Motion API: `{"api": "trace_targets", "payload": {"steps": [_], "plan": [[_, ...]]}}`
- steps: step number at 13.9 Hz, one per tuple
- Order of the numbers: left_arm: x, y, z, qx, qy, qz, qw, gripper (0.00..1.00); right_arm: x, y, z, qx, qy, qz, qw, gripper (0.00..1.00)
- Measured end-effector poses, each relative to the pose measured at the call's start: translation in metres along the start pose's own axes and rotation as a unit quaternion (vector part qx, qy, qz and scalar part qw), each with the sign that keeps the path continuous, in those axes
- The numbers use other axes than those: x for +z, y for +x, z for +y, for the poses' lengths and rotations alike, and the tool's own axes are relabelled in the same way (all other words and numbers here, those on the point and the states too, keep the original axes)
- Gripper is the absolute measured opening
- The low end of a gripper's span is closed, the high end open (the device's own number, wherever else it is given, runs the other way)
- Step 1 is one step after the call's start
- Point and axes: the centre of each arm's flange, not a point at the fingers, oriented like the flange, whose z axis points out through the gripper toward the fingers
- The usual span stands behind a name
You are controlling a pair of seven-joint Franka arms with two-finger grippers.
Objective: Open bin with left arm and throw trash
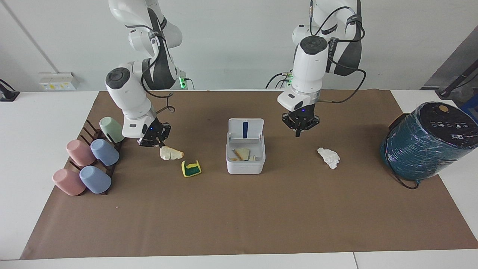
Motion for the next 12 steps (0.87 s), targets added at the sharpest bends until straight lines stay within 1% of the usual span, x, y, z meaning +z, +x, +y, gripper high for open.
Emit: {"api": "trace_targets", "payload": {"steps": [1,3,4,5,6,7,8,10,12], "plan": [[0.007,0.001,-0.015,-0.006,0.0,0.006,1.0,0.16,-0.026,0.014,-0.015,0.005,0.001,0.006,1.0,0.07],[0.022,0.001,-0.037,-0.003,-0.001,0.023,1.0,0.42,-0.057,0.042,-0.056,-0.012,0.005,0.016,1.0,0.07],[0.033,-0.002,-0.044,-0.001,-0.002,0.031,1.0,0.52,-0.06,0.052,-0.074,-0.019,0.013,0.021,1.0,0.07],[0.043,-0.005,-0.052,0.001,-0.003,0.039,0.999,0.65,-0.059,0.06,-0.087,-0.023,0.024,0.025,0.999,0.07],[0.052,-0.009,-0.06,0.001,-0.003,0.044,0.999,0.75,-0.054,0.067,-0.095,-0.027,0.034,0.026,0.999,0.07],[0.06,-0.012,-0.068,0.003,-0.003,0.047,0.999,0.89,-0.049,0.078,-0.103,-0.035,0.038,0.027,0.998,0.07],[0.066,-0.014,-0.077,0.007,-0.001,0.05,0.999,0.99,-0.043,0.09,-0.114,-0.045,0.041,0.027,0.998,0.07],[0.078,-0.021,-0.099,0.013,0.002,0.051,0.999,1.0,-0.024,0.111,-0.142,-0.069,0.047,0.021,0.996,0.07],[0.093,-0.03,-0.121,0.004,0.005,0.055,0.998,1.0,-0.008,0.123,-0.172,-0.092,0.049,0.015,0.994,0.07]]}}
